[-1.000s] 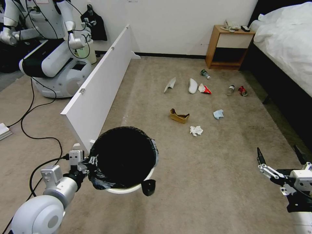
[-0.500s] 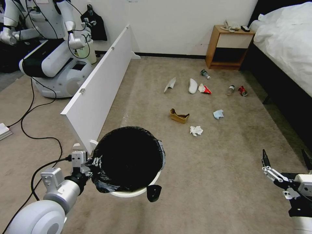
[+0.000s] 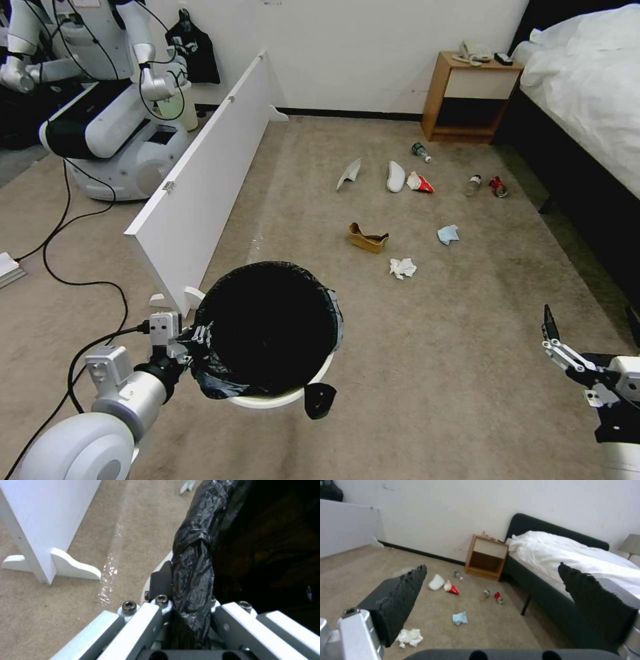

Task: Pick up the trash bin, then pick up the garbage from the floor and place it into the trash bin.

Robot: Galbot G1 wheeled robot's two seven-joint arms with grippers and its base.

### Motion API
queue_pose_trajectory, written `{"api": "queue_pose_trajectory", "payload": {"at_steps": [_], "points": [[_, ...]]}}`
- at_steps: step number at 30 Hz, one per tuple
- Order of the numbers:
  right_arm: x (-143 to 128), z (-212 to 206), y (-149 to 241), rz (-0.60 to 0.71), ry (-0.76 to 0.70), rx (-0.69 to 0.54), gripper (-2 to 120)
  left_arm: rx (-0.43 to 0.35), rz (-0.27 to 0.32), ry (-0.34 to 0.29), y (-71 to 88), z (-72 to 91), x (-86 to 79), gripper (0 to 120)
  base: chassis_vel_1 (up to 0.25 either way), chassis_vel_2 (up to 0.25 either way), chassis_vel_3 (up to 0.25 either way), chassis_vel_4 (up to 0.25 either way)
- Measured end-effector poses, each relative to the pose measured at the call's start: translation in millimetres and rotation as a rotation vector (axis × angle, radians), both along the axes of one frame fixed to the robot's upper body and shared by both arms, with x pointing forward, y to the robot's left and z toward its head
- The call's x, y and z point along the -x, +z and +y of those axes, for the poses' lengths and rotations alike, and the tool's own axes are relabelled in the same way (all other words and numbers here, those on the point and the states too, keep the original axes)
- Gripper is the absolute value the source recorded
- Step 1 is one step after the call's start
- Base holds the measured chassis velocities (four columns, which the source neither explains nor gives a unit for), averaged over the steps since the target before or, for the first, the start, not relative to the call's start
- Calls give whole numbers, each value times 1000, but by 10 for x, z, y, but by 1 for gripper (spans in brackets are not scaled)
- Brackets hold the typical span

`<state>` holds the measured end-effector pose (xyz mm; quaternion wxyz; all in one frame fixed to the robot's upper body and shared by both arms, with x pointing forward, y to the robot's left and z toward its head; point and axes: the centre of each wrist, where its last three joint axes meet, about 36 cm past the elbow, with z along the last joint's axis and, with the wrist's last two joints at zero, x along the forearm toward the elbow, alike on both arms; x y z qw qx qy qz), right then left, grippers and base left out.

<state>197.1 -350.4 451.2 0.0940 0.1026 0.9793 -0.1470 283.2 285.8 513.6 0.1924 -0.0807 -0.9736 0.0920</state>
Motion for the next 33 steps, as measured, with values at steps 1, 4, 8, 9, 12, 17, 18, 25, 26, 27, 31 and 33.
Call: {"api": "queue_pose_trajectory", "payload": {"at_steps": [1,4,8,9,12,17,18,25,26,27,31,33], "points": [[1,-7,-11,5,-2,6,100,-6,0,-1,-11,6,-7,2,0,0,0,0],[14,-36,-38,24,-6,30,100,-4,5,2,-33,5,-14,2,0,0,0,0],[30,-55,-68,38,2,52,100,-2,8,4,-54,3,-17,2,0,0,0,0],[27,-50,-70,40,8,53,100,0,8,4,-57,0,-17,2,0,0,0,0],[12,-41,-68,42,21,53,100,1,9,6,-66,2,-18,2,0,0,0,0],[7,-45,-46,46,33,59,100,-1,8,3,-67,8,-25,2,0,0,0,0],[5,-50,-36,46,36,62,100,0,8,3,-68,11,-27,2,0,0,0,0],[-7,-56,-10,46,38,58,100,-1,5,5,-79,19,-33,2,0,0,0,0],[-11,-52,-2,43,38,57,100,-1,2,4,-78,19,-33,2,0,0,0,0],[-13,-49,3,41,38,55,100,0,-1,3,-79,19,-36,2,0,0,0,0],[-13,-47,5,40,37,54,100,3,-6,3,-87,21,-45,2,0,0,0,0],[-13,-47,5,39,36,54,100,6,-12,5,-103,18,-63,2,0,0,0,0]]}}
